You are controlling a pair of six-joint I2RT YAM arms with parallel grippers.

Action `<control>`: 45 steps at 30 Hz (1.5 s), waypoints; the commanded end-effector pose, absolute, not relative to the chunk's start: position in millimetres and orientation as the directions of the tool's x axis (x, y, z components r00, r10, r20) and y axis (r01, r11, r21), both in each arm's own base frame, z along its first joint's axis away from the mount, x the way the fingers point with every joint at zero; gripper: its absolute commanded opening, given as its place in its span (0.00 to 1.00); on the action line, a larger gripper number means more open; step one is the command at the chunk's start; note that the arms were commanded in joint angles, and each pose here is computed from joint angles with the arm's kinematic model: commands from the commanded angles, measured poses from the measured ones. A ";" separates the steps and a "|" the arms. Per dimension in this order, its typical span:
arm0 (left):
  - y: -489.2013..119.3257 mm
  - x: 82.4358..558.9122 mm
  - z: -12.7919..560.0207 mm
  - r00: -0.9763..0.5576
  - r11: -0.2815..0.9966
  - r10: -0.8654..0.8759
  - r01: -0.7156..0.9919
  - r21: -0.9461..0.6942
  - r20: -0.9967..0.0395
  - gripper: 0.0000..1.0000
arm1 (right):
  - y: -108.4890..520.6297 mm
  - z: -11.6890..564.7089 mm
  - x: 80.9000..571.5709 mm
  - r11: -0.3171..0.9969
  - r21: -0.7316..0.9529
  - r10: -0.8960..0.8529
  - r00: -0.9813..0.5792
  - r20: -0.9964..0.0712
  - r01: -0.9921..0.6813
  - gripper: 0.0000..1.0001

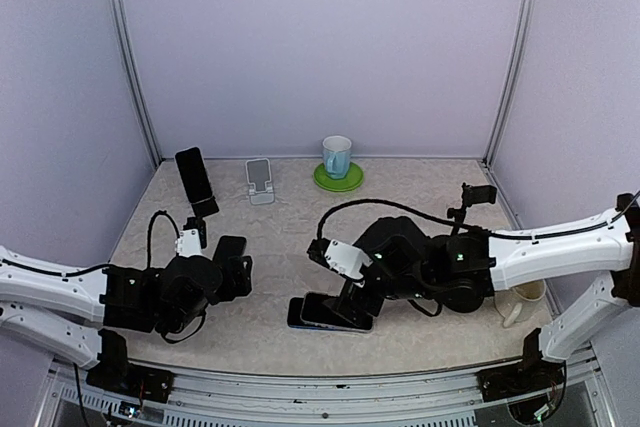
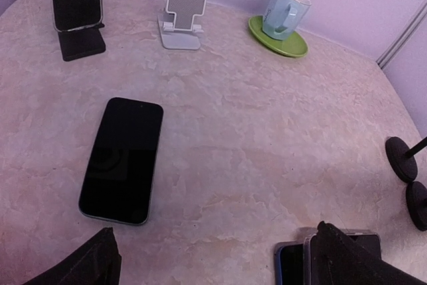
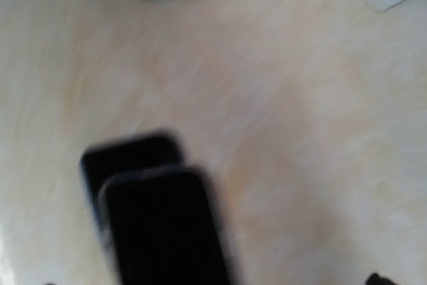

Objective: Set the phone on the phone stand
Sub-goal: Pick up the phone.

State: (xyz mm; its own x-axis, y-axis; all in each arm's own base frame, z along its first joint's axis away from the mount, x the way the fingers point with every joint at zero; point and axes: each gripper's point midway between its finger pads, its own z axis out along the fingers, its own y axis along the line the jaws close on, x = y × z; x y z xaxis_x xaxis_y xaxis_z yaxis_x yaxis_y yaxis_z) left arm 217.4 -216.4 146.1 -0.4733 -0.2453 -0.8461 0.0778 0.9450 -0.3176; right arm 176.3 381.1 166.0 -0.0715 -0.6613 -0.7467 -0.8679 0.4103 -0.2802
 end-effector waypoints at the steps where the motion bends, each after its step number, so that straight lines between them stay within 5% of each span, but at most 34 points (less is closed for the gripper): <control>1: -207.9 213.5 136.6 -0.476 0.939 -0.286 0.033 -0.342 -0.832 0.99 | 379.6 120.0 160.7 0.227 -0.246 -0.798 -0.035 -0.601 -0.942 1.00; 17: -197.3 198.6 131.5 -0.494 0.881 -0.386 0.052 -0.470 -0.779 0.99 | 380.1 77.7 178.5 0.113 -0.110 -0.854 -0.040 -0.519 -0.988 1.00; 38: -201.0 199.6 119.2 -0.500 0.884 -0.387 0.040 -0.466 -0.775 0.99 | 364.3 21.9 195.6 0.152 -0.087 -0.898 -0.101 -0.427 -0.984 1.00; 45: -200.2 199.5 119.0 -0.496 0.876 -0.399 0.041 -0.480 -0.771 0.99 | 363.6 19.9 195.2 0.148 -0.067 -0.902 -0.107 -0.419 -0.987 0.79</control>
